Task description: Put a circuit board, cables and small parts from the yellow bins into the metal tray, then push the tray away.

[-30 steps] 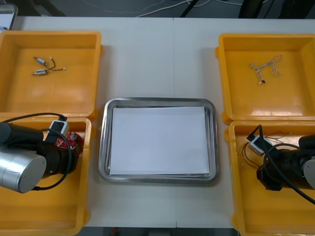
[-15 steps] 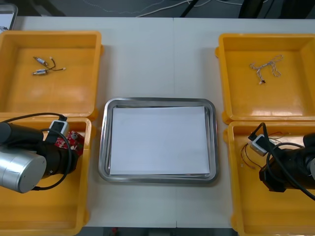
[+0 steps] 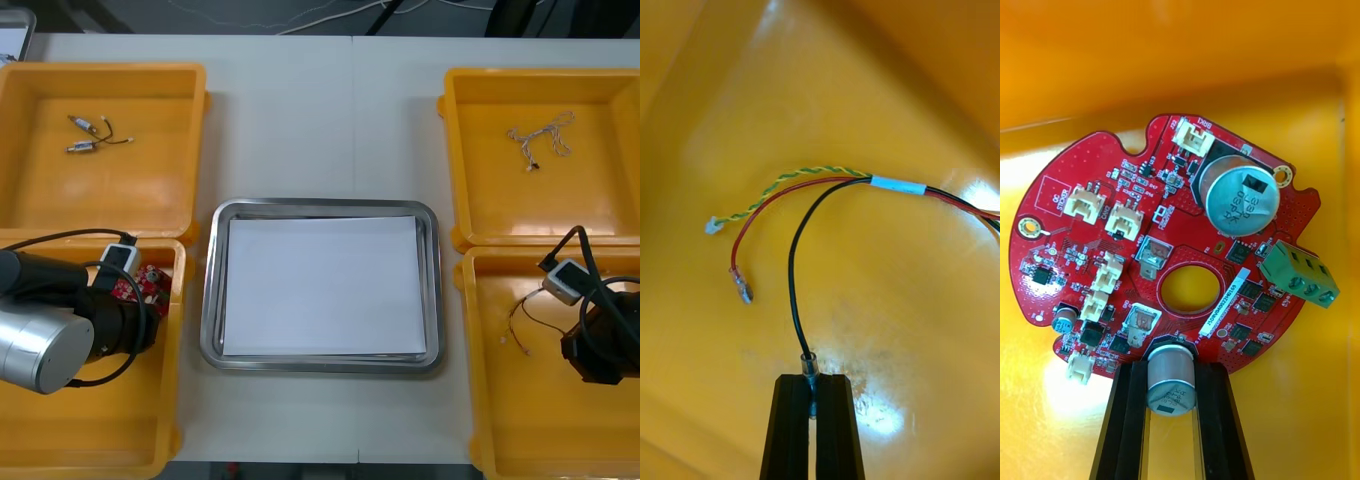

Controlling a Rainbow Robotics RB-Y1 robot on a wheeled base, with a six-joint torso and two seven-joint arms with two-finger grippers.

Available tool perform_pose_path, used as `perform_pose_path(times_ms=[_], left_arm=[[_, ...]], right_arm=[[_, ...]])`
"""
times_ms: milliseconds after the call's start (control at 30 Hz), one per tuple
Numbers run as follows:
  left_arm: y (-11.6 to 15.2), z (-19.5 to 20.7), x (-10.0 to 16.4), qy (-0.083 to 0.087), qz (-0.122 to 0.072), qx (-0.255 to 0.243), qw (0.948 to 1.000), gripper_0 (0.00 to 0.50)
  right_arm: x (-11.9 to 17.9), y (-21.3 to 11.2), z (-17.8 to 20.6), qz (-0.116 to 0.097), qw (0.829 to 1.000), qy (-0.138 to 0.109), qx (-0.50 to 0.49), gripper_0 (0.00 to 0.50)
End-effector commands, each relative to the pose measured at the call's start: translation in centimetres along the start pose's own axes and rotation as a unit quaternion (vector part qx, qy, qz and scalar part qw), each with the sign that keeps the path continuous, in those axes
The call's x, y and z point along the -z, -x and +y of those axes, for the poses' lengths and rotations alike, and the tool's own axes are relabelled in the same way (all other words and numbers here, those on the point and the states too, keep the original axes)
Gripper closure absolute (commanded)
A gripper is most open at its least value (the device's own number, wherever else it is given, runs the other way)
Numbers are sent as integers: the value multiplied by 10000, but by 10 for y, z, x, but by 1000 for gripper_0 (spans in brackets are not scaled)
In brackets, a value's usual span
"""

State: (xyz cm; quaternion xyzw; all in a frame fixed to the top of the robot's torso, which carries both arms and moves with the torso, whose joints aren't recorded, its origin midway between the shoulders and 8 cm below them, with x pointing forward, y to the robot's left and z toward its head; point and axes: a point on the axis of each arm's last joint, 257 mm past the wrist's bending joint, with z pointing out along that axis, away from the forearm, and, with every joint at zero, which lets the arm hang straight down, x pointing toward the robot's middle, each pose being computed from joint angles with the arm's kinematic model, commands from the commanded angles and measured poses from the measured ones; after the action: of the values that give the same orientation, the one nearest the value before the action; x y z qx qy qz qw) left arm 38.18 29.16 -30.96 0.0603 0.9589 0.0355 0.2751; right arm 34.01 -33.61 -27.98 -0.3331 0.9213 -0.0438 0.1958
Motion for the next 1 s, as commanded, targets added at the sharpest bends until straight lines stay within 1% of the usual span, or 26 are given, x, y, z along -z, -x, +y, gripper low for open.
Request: perform_pose_path(times_ms=[33,67,167,267,433,567,733,833,1000], left_arm=[[-15,-1,10,-45,-23,-356,9994,463],[-15,0,11,-35,-24,-363,9993,463],[-22,4,15,-27,-14,-412,9991,460],[-29,8,17,-4,-9,-434,9991,448],[-38,15,20,59,-50,-510,9987,444],[-49,26,21,117,-53,-632,9979,441],[-60,36,26,43,-2,-723,9974,439],[-67,45,30,71,21,-778,9969,440],[-80,61,33,207,40,-862,9961,440]], right_arm=[[19,1,-2,-97,9998,89,127,500],[20,-2,-1,-64,9998,128,109,500],[27,-15,4,34,9993,362,-19,500],[31,-24,7,74,9988,473,-128,500],[33,-34,12,126,9978,609,-245,500],[33,-45,12,205,9973,612,-343,500],[32,-61,17,344,9963,661,-434,500],[30,-69,20,419,9954,704,-493,500],[29,-81,26,530,9942,762,-545,500]])
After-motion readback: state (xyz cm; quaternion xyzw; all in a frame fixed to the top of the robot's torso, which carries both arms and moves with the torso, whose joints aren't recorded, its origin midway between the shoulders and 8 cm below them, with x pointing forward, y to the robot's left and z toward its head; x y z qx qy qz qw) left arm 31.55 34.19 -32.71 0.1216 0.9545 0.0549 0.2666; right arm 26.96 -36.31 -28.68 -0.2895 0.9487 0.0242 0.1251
